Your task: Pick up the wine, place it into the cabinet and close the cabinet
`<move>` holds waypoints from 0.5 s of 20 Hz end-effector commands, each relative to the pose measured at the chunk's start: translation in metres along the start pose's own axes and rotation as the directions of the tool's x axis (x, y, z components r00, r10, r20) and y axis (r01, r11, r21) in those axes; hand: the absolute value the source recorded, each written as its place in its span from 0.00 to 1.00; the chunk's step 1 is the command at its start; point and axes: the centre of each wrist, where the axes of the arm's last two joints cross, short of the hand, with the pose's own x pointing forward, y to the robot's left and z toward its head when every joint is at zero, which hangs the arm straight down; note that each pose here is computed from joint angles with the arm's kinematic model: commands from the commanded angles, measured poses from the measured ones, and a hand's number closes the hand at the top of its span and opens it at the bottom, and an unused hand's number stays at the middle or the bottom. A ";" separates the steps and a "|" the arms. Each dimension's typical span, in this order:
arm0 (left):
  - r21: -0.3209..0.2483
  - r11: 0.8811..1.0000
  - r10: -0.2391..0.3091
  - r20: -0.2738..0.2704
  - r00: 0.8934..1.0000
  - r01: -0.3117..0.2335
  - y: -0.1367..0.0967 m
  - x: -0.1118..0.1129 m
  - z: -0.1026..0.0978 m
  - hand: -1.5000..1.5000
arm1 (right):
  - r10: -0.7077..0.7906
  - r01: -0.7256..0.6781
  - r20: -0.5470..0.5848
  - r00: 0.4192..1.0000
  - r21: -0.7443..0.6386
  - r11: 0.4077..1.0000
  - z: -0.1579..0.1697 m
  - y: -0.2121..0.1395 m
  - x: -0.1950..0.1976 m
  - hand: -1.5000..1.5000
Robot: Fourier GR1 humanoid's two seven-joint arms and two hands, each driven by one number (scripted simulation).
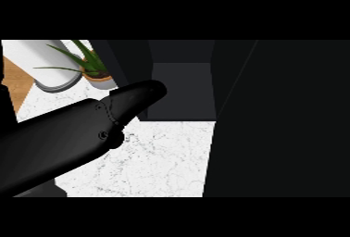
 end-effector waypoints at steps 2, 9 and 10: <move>-0.026 0.999 -0.046 -0.147 0.988 0.042 -0.001 0.005 -0.004 0.00 | 0.016 -0.015 0.013 1.000 -0.025 1.000 0.006 0.005 0.005 0.00; -0.017 0.998 -0.064 -0.178 0.982 0.062 0.017 -0.042 -0.023 0.00 | 0.054 -0.053 0.027 0.998 -0.047 0.998 0.012 -0.006 0.013 0.00; -0.010 0.997 -0.081 -0.179 0.980 0.081 0.017 -0.027 -0.025 0.00 | 0.064 -0.062 0.023 0.998 -0.066 0.996 0.022 -0.004 0.012 0.00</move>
